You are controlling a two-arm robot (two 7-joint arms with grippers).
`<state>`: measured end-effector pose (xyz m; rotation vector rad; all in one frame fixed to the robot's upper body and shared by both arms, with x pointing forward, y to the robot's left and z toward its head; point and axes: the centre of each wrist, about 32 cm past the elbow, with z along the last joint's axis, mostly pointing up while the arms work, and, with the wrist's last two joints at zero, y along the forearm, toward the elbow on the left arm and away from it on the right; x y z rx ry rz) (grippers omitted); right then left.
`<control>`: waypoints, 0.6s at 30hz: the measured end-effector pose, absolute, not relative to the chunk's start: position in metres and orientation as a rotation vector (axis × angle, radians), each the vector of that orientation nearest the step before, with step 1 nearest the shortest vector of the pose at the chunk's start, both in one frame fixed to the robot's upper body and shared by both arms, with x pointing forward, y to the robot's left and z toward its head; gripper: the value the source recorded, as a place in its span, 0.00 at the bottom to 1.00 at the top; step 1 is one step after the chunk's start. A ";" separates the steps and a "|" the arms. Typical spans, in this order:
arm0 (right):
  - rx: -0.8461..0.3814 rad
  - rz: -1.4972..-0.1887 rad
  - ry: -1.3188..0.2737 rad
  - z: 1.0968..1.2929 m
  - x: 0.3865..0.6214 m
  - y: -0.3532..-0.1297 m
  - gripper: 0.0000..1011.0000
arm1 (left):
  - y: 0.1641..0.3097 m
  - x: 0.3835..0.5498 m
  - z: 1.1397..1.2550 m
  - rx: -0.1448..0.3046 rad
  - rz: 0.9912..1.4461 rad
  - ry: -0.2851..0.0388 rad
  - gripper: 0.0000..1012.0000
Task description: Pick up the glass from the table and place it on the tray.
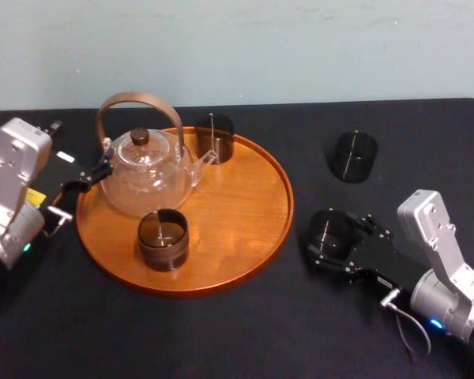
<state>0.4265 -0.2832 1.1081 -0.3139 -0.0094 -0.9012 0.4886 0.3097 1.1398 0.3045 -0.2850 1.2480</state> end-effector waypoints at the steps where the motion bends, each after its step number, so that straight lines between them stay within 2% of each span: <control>1: -0.313 -0.899 -0.008 1.108 0.427 -0.283 0.99 | 0.310 0.489 1.140 0.305 1.248 -0.285 1.00; 18: -0.300 -0.870 0.033 1.104 0.433 -0.280 0.99 | 0.310 0.489 1.140 0.305 1.248 -0.285 1.00</control>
